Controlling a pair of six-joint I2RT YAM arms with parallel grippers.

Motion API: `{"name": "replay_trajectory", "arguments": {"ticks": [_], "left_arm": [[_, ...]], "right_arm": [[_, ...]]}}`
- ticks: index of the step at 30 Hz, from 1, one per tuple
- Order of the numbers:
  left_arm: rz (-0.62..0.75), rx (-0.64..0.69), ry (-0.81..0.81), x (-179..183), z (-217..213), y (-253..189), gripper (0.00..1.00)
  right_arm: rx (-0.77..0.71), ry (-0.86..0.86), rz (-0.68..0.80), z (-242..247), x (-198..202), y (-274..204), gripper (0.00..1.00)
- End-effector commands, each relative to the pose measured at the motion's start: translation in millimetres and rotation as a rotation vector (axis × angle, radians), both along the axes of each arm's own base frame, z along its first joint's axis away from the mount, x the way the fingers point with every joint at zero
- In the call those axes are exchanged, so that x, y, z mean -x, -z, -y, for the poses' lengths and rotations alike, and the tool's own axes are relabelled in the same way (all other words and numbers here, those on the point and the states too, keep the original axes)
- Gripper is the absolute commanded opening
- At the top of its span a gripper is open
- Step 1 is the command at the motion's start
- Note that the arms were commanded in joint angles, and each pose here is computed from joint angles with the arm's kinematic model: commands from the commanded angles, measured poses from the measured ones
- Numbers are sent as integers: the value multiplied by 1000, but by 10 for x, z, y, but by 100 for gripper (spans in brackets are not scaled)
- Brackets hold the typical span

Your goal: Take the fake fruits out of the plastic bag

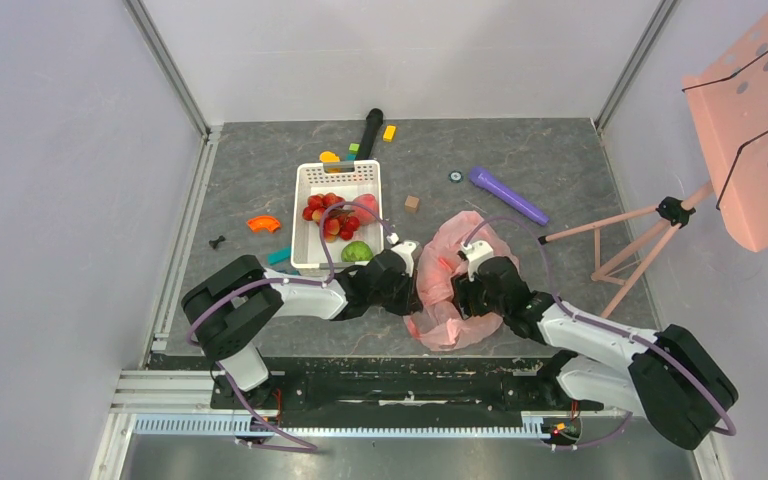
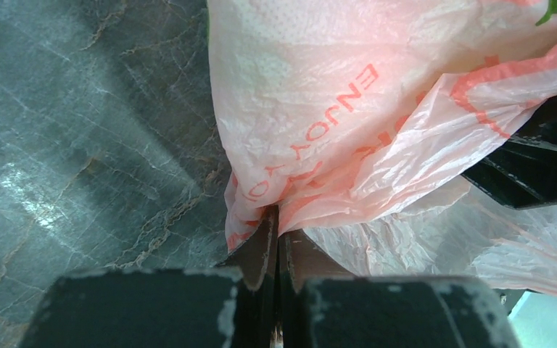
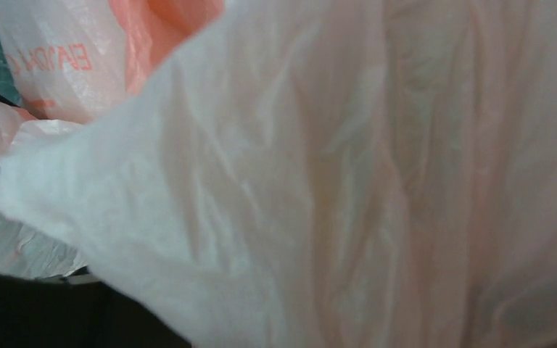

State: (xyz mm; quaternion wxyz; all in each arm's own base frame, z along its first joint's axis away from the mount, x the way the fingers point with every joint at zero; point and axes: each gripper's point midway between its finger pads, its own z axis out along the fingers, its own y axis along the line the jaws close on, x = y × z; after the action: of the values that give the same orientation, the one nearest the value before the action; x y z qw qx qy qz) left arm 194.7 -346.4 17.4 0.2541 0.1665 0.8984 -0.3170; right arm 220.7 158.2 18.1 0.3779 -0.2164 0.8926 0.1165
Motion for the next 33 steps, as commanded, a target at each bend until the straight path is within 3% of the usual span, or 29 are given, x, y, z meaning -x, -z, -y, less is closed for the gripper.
{"name": "replay_trajectory", "arguments": {"ticks": [1, 10, 24, 30, 33], "left_arm": [[-29, -98, -14, 61, -253, 201, 2], [-35, -93, -22, 42, -244, 196, 2], [-38, -101, -26, 52, -279, 207, 2], [-27, -110, -19, 50, -299, 180, 2], [-18, -120, -26, 46, -340, 180, 2]], "right_arm": [[-51, -9, 68, -89, -117, -293, 53], [-203, -45, 206, -154, -46, -1137, 53], [-382, -91, 362, -126, 184, -1806, 59], [-439, -8, 456, 9, 148, -2144, 60], [-464, 41, 490, 87, 134, -2253, 66]]}}
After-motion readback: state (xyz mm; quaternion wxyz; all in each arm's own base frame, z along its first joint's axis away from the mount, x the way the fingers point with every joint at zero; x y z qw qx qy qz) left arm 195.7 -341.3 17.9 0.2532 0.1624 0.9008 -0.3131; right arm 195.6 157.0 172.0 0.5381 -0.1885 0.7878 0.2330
